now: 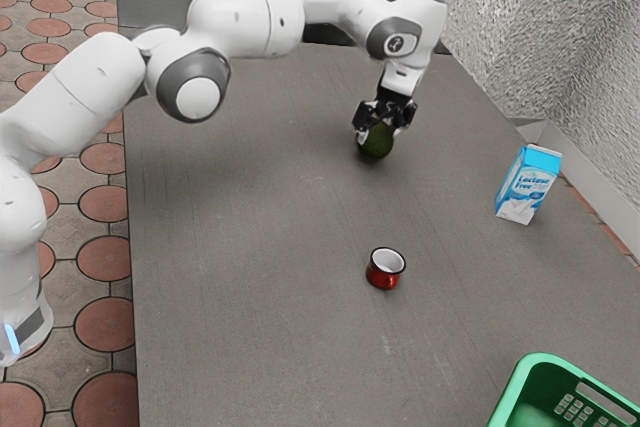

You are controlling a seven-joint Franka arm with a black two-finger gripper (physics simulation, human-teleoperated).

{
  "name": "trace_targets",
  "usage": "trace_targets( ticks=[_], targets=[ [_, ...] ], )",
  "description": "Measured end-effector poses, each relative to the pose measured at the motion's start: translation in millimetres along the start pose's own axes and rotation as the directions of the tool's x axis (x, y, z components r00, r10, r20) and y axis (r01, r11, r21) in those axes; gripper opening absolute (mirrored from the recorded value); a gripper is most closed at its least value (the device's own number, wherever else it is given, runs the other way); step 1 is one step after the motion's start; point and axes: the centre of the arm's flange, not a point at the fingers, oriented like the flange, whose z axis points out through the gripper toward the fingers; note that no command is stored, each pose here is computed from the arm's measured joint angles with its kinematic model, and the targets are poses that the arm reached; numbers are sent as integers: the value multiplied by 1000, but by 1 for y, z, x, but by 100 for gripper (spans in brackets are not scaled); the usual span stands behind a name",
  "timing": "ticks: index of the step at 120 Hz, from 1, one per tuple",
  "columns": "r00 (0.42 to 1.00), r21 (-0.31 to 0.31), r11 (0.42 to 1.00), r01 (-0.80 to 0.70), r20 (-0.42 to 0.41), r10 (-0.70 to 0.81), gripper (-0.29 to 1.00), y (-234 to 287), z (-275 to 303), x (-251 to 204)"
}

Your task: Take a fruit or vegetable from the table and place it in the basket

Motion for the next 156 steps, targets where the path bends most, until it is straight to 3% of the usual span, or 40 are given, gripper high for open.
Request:
trace_targets(
  ticks=[15,36,83,126,156],
  targets=[
    [1000,40,999,-4,-10,4,34,3,-31,3],
    [997,46,997,-59,-46,61,36,12,-52,38],
    [954,83,952,-294,-38,298,37,71,-112,220],
    [848,121,846,-519,-51,527,37,165,-124,407],
    [775,178,776,-605,-94,625,36,227,-132,492]
  ],
)
